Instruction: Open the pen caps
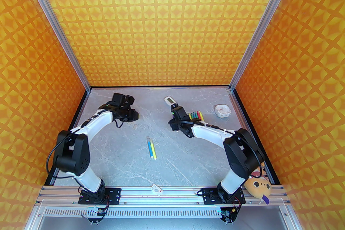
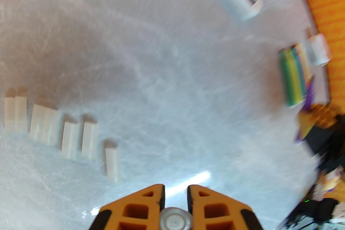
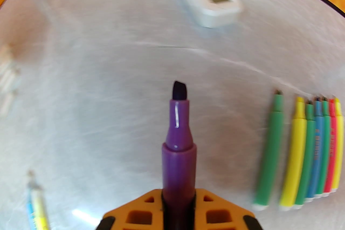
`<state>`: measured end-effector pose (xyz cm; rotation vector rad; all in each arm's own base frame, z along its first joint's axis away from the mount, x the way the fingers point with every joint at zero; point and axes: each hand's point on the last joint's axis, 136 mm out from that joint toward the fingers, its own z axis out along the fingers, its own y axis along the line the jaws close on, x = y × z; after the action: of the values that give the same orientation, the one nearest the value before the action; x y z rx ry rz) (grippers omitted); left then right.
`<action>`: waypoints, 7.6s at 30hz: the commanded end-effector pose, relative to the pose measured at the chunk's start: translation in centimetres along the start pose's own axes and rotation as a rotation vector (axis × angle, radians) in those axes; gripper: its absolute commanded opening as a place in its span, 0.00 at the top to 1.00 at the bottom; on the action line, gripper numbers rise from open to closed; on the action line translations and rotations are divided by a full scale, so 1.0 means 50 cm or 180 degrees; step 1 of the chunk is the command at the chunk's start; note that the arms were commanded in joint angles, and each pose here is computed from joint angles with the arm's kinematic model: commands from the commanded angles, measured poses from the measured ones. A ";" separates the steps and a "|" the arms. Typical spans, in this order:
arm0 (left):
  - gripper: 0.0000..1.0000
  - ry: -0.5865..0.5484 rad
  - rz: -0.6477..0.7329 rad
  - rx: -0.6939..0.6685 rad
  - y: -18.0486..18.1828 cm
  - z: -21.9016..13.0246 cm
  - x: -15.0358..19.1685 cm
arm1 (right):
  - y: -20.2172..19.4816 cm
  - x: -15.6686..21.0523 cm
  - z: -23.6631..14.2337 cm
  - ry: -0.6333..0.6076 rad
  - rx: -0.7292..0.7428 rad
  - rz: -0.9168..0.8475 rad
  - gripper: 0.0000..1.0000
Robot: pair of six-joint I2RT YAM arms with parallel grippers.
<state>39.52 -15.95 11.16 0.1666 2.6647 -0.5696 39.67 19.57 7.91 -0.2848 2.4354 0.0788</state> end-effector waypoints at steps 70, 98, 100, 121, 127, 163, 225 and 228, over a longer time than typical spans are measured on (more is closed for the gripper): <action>0.65 0.0280 0.0462 -0.0475 -0.025 0.059 0.015 | -0.094 0.017 0.057 0.0526 0.0337 0.0090 0.64; 0.25 -0.1168 -0.0297 -0.0264 0.141 -0.116 0.034 | 0.222 0.171 -0.123 0.1151 -0.0929 -0.0397 0.49; 0.24 -0.1223 -0.0284 -0.0267 0.144 -0.119 0.039 | 0.246 0.184 -0.122 0.1223 -0.0986 -0.0450 0.49; 0.15 -0.1293 -0.0383 -0.0440 0.192 -0.124 0.061 | 0.355 0.235 -0.081 0.1565 -0.0981 -0.0478 0.54; 0.14 -0.1334 -0.0361 -0.0440 0.189 -0.131 0.059 | 0.359 0.245 -0.068 0.1627 -0.0868 -0.0510 0.58; 0.15 -0.1412 -0.0249 -0.0081 0.147 -0.138 0.053 | 0.295 0.230 -0.017 0.1622 -0.0518 -0.0799 0.97; 0.76 -0.0865 0.0707 0.2221 -0.279 -0.095 0.016 | 0.340 -0.015 -0.202 -0.0343 -0.2254 -0.0481 1.00; 0.83 -0.0863 0.0686 0.2228 -0.281 -0.094 0.015 | 0.338 -0.016 -0.196 -0.0346 -0.2208 -0.0470 1.00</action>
<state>34.02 -26.10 19.03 0.5047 2.0810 -1.2954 29.70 34.57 15.69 -0.7372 2.2131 0.8627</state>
